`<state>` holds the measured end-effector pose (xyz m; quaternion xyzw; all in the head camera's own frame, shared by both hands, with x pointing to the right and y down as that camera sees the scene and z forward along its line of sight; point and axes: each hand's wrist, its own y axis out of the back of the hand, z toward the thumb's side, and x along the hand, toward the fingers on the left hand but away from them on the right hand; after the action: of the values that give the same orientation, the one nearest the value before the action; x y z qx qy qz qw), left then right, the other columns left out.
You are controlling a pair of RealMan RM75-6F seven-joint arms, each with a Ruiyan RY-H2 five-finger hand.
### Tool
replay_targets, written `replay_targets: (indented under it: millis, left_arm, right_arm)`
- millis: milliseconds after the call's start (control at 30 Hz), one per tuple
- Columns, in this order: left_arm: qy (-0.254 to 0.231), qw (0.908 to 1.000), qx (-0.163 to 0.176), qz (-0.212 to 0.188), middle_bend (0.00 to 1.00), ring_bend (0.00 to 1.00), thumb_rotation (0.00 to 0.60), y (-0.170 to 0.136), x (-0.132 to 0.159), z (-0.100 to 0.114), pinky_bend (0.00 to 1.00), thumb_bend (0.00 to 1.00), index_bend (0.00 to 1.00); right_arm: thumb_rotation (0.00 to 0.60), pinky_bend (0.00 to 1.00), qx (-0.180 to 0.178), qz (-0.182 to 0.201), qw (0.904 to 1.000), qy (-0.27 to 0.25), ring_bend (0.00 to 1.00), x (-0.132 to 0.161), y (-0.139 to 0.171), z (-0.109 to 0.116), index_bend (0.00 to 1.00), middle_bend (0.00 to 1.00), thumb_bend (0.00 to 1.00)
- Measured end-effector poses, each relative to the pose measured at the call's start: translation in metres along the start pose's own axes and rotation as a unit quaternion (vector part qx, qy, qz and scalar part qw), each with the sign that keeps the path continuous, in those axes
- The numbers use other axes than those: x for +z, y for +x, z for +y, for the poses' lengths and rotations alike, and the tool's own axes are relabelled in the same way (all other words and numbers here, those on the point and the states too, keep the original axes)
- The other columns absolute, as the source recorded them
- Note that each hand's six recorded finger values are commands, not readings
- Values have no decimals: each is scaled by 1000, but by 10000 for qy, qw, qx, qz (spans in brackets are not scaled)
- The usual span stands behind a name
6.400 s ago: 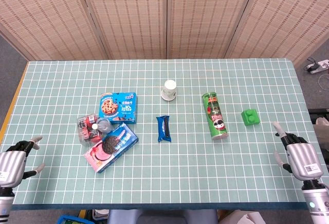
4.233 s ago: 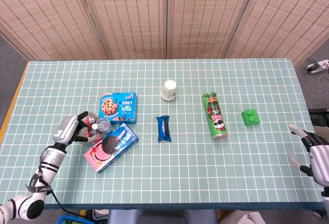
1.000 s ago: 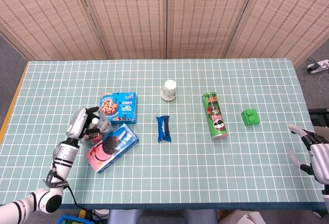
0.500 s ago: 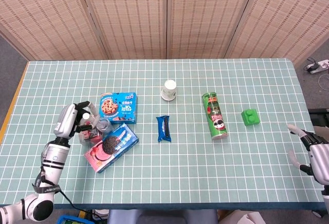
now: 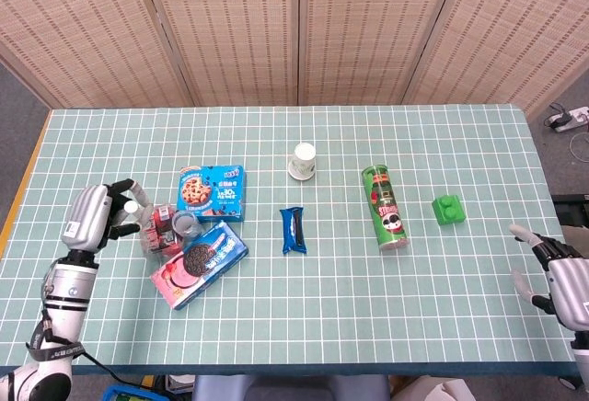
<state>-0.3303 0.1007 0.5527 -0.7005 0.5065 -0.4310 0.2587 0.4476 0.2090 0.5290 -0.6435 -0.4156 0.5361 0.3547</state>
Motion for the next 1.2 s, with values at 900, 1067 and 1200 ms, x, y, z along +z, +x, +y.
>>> replay_targets:
  millis: [900,1067,1200]
  left_arm:
    - [-1398,9899,207,-100,1000,1000,600,-7,-41,14,1000,583,779]
    - [4,9994,328,-80,1000,1000,600,-8,-46,12,1000,582,779]
    - [436,9985,320,-33,1000,1000,600,-8,-47,11,1000,582,779]
  right_arm:
    - [600,372,15,-38,10000,-10,287,-2,0,-1,200,300,361]
    - [600,372,10,-39,10000,-19,287,-2,0,0,200,300,361]
    - [600,372,7,-34,10000,-26,287,-2,0,0,200,300,361]
